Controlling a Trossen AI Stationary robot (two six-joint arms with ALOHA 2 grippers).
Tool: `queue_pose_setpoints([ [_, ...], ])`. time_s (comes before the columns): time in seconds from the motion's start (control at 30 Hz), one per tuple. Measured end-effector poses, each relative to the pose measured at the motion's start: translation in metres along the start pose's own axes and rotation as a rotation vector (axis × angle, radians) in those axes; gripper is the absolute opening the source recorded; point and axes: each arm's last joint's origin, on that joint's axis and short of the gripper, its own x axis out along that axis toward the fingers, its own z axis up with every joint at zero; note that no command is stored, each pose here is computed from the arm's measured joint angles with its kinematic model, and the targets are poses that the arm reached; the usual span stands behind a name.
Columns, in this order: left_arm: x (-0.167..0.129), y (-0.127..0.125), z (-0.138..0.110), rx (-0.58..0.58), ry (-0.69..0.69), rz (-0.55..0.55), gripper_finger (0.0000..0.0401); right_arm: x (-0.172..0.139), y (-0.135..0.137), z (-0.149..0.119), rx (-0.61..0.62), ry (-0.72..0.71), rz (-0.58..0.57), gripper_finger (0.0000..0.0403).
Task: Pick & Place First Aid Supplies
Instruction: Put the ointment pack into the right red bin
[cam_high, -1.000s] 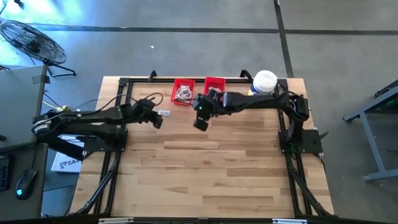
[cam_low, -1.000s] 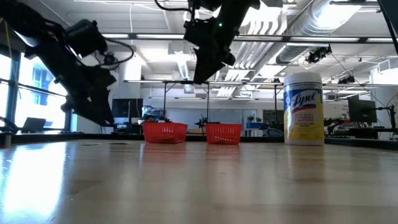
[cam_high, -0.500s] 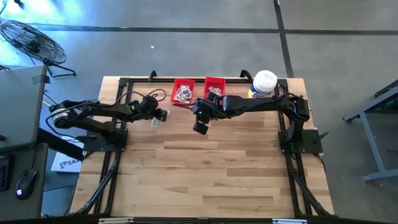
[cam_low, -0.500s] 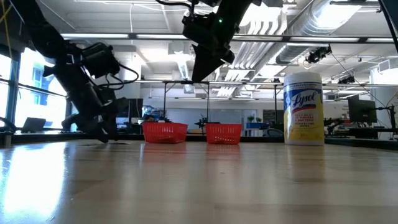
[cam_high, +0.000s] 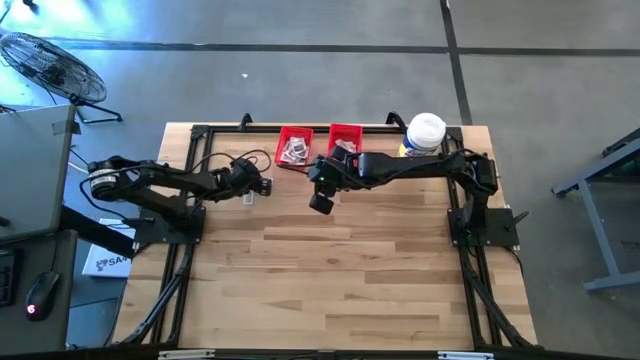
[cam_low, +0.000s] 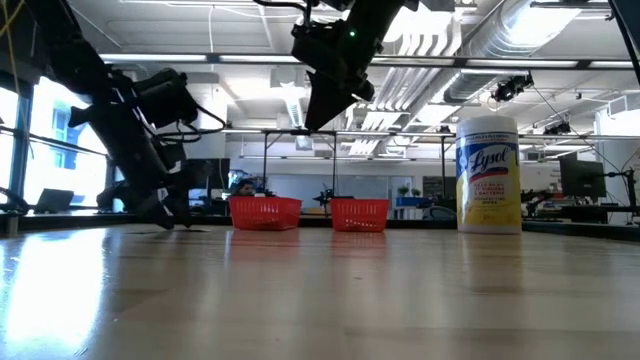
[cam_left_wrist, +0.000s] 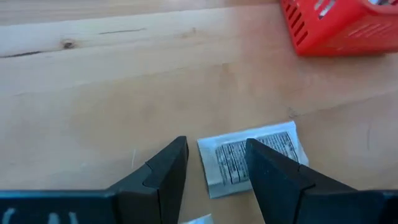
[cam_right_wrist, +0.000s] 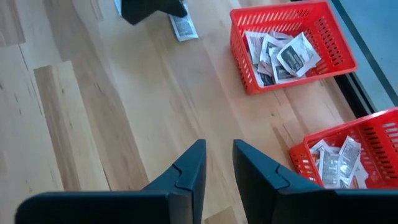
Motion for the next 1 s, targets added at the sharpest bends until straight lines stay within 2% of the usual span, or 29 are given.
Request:
queue_pose_setpoints([
  [0.27, 0.003, -0.009, -0.014, -0.022, -0.054, 0.051, 0.0158, 0.000, 0.000, 0.001, -0.026, -0.010, 0.002, 0.0074],
  [0.67, 0.008, -0.002, -0.024, -0.083, -0.073, 0.161, 0.0048, 0.000, 0.002, 0.001, -0.065, -0.009, 0.012, 0.0074],
  [1.0, 0.008, -0.001, -0.027, -0.073, -0.098, 0.187, 0.0010, -0.001, 0.005, 0.000, -0.080, -0.001, 0.033, 0.0074],
])
